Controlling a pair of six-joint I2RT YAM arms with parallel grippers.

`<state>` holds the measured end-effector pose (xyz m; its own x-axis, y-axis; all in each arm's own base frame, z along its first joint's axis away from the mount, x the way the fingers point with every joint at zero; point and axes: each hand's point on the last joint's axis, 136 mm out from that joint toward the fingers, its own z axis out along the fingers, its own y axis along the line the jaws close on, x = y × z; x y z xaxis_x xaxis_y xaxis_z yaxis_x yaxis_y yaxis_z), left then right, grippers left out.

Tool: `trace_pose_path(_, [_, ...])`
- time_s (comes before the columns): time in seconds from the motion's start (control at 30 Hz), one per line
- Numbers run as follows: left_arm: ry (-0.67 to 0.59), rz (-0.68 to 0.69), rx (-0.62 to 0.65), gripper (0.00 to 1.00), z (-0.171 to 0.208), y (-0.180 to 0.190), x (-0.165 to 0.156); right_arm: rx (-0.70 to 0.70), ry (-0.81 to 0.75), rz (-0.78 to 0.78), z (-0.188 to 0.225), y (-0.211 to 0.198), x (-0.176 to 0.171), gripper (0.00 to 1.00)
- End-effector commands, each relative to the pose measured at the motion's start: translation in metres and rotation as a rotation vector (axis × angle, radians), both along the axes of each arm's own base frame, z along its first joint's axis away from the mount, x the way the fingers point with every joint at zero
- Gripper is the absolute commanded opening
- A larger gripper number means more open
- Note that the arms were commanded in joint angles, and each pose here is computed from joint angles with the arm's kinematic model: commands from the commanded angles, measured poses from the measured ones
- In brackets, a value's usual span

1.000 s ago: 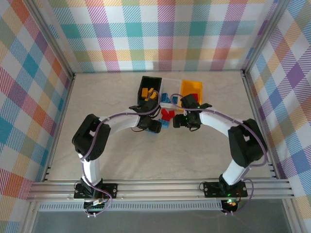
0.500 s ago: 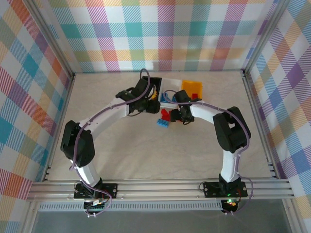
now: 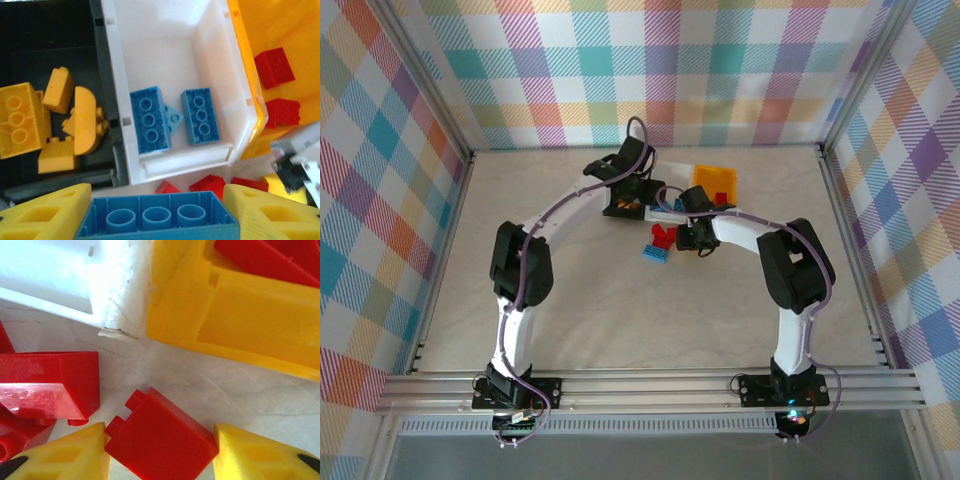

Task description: Sort the legos into containers by color

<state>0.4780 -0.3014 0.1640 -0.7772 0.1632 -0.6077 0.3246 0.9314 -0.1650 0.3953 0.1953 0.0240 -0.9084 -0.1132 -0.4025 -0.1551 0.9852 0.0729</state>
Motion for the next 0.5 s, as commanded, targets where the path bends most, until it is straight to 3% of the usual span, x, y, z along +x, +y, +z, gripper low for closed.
trace_pose_path(0.0, [0.011,-0.012,-0.019,0.59,-0.004,-0.008,0.011,0.029,0.014,0.031,-0.002,0.003,-0.015,0.47])
trace_pose_path(0.27, [0.033,-0.021,-0.049,0.60,-0.027,-0.033,0.032,0.019,0.002,-0.028,0.021,-0.027,-0.053,0.47])
trace_pose_path(0.47, [0.045,-0.028,-0.037,0.62,-0.046,-0.047,0.044,0.069,-0.077,-0.126,0.068,-0.061,-0.057,0.47])
